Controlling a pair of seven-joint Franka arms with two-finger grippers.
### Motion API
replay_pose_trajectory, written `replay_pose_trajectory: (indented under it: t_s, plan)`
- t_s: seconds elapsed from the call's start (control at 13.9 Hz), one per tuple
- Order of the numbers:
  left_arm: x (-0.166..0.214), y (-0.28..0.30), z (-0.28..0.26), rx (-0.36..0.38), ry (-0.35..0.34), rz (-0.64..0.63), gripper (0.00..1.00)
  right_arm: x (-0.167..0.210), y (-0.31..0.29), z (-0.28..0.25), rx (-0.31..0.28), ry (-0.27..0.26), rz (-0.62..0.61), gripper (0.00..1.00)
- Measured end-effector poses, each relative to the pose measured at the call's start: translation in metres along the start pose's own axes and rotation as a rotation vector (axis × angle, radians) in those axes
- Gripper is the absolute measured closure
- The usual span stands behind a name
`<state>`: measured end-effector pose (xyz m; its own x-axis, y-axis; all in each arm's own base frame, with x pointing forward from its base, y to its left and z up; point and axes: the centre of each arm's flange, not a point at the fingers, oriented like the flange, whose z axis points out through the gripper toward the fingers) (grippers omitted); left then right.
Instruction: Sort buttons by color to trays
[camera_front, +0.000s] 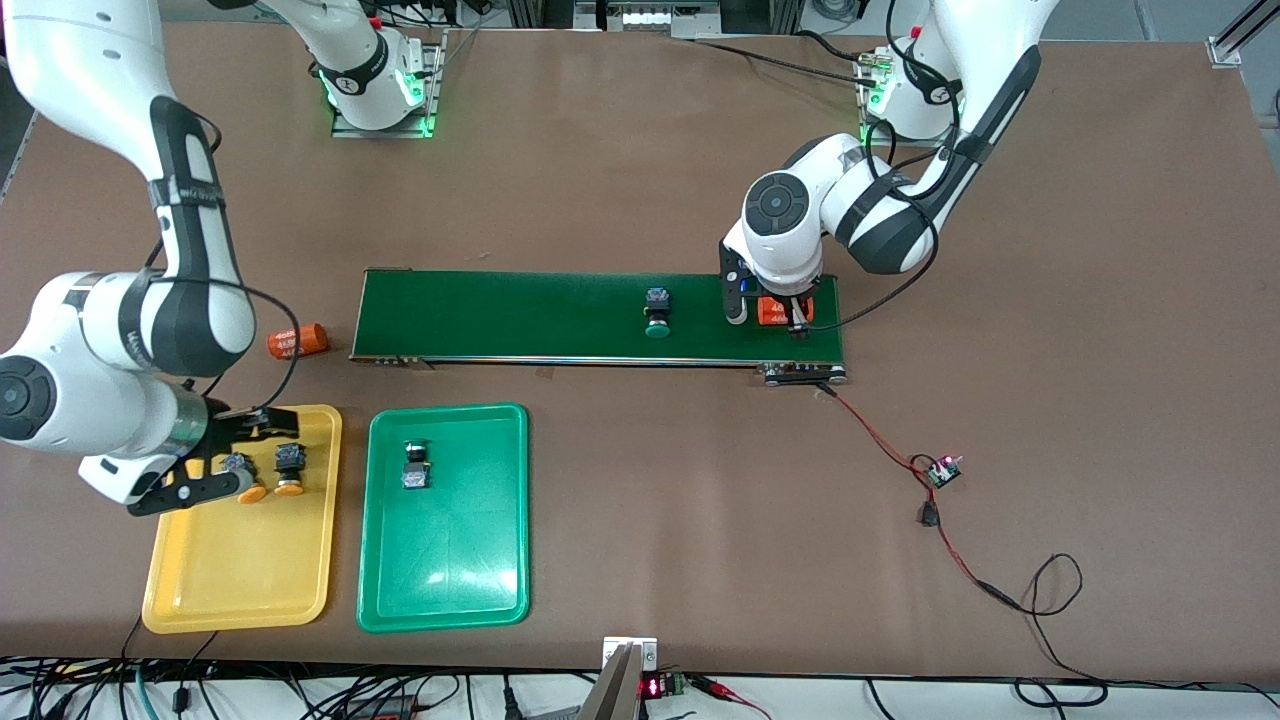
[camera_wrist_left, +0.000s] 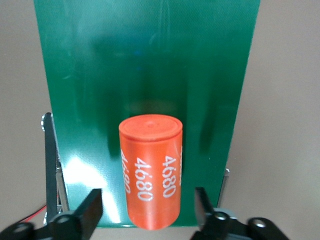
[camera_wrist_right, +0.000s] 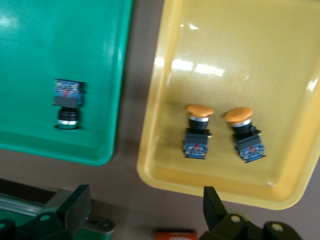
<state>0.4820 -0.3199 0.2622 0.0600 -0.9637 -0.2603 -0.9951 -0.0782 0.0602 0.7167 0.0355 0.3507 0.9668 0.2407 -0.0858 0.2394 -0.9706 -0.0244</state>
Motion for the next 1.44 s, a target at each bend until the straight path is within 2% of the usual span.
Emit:
replay_pose_trajectory:
  t_s: [0.14, 0.29, 0.43, 0.57, 0.79, 1.08, 1.22, 1.44]
  plan:
    - [-0.004, -0.003, -0.008, 0.013, -0.001, -0.008, 0.00, 0.001, -0.038, -0.007, 0.010, -0.021, -0.001, 0.00]
    - [-0.022, -0.008, -0.029, 0.033, -0.023, -0.040, 0.00, 0.001, -0.087, -0.008, 0.011, -0.054, 0.013, 0.00]
    - [-0.052, -0.020, -0.052, 0.037, -0.021, -0.115, 0.00, -0.002, -0.150, -0.004, -0.002, -0.102, 0.089, 0.00]
    - [-0.093, -0.035, -0.062, -0.031, 0.015, -0.246, 0.00, -0.010, -0.218, 0.003, -0.027, -0.131, 0.144, 0.00]
    - [-0.174, -0.073, -0.058, -0.114, 0.091, -0.474, 0.00, -0.028, -0.294, 0.011, -0.059, -0.162, 0.137, 0.00]
    - [-0.277, -0.119, -0.065, -0.180, 0.241, -0.765, 0.00, -0.049, -0.361, 0.017, -0.091, -0.167, 0.166, 0.00]
    - [-0.299, -0.132, -0.090, -0.176, 0.289, -0.903, 0.00, -0.059, -0.386, 0.024, -0.106, -0.169, 0.197, 0.00]
    - [-0.306, -0.135, -0.142, -0.182, 0.291, -1.165, 0.00, -0.072, -0.406, 0.041, -0.092, -0.198, 0.213, 0.00]
